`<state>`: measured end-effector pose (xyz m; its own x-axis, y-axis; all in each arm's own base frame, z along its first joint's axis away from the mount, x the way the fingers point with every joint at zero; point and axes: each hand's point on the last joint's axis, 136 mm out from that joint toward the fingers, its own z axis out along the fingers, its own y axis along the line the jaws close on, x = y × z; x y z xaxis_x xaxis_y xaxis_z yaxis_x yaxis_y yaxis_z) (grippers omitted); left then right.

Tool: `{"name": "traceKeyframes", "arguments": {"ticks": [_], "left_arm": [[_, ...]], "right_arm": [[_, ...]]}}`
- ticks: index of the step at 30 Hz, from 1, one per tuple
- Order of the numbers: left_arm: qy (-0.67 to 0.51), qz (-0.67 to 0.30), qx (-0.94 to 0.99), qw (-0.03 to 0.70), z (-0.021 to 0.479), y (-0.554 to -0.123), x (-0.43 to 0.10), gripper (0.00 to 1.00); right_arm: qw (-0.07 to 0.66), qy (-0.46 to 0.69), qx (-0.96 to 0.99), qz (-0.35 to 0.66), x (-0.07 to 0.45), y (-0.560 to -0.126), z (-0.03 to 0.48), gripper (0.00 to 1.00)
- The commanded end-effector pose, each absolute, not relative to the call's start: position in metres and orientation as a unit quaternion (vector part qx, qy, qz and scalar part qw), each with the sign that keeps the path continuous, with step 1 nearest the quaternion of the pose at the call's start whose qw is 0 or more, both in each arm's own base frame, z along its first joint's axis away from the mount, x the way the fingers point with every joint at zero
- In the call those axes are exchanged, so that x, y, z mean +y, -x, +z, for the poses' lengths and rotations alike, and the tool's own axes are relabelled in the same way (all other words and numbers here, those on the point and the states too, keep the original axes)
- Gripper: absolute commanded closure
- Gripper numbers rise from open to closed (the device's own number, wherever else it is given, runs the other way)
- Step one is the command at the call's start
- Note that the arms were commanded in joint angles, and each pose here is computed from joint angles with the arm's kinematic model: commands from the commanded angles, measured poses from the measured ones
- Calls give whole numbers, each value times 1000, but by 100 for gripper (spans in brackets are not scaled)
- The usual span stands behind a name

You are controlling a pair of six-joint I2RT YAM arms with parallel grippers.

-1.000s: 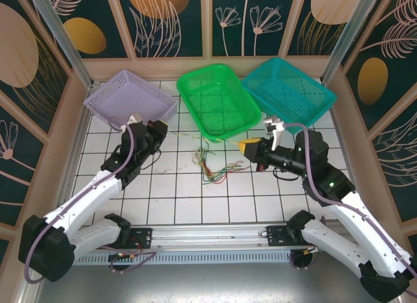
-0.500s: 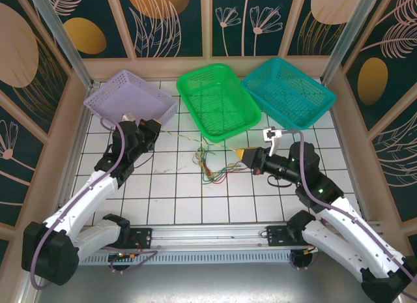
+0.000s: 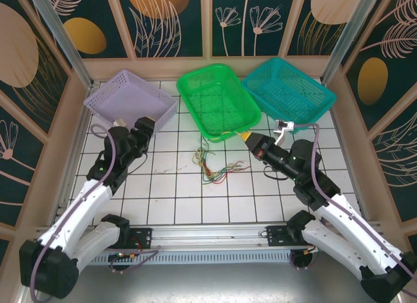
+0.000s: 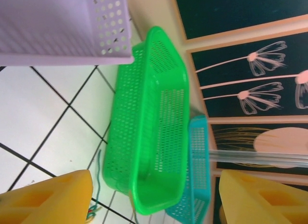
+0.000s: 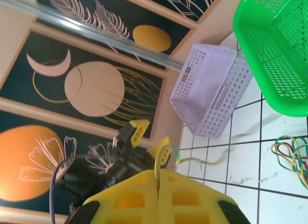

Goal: Untangle the cables

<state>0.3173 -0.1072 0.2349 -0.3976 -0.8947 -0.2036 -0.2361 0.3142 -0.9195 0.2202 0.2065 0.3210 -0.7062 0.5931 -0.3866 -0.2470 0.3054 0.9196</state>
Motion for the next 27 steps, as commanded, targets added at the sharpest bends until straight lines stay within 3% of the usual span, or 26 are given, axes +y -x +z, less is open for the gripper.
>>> {"name": "traceKeyframes", "arguments": {"ticks": [1, 9, 16, 20, 27], "left_arm": [[409, -453, 695, 380, 252, -301, -103, 29], [420, -574, 632, 309, 297, -272, -155, 29], [438, -625, 599, 243, 305, -275, -201, 27], [456, -631, 580, 241, 316, -281, -212, 19], [476, -649, 549, 227, 328, -283, -224, 17]], "right_arm": [[383, -146, 683, 605, 201, -226, 354, 100], [398, -131, 647, 637, 210, -231, 359, 100], [403, -118, 615, 667, 220, -237, 356, 100], [394, -120, 616, 671, 226, -241, 344, 100], [391, -125, 621, 668, 228, -244, 331, 100]]}}
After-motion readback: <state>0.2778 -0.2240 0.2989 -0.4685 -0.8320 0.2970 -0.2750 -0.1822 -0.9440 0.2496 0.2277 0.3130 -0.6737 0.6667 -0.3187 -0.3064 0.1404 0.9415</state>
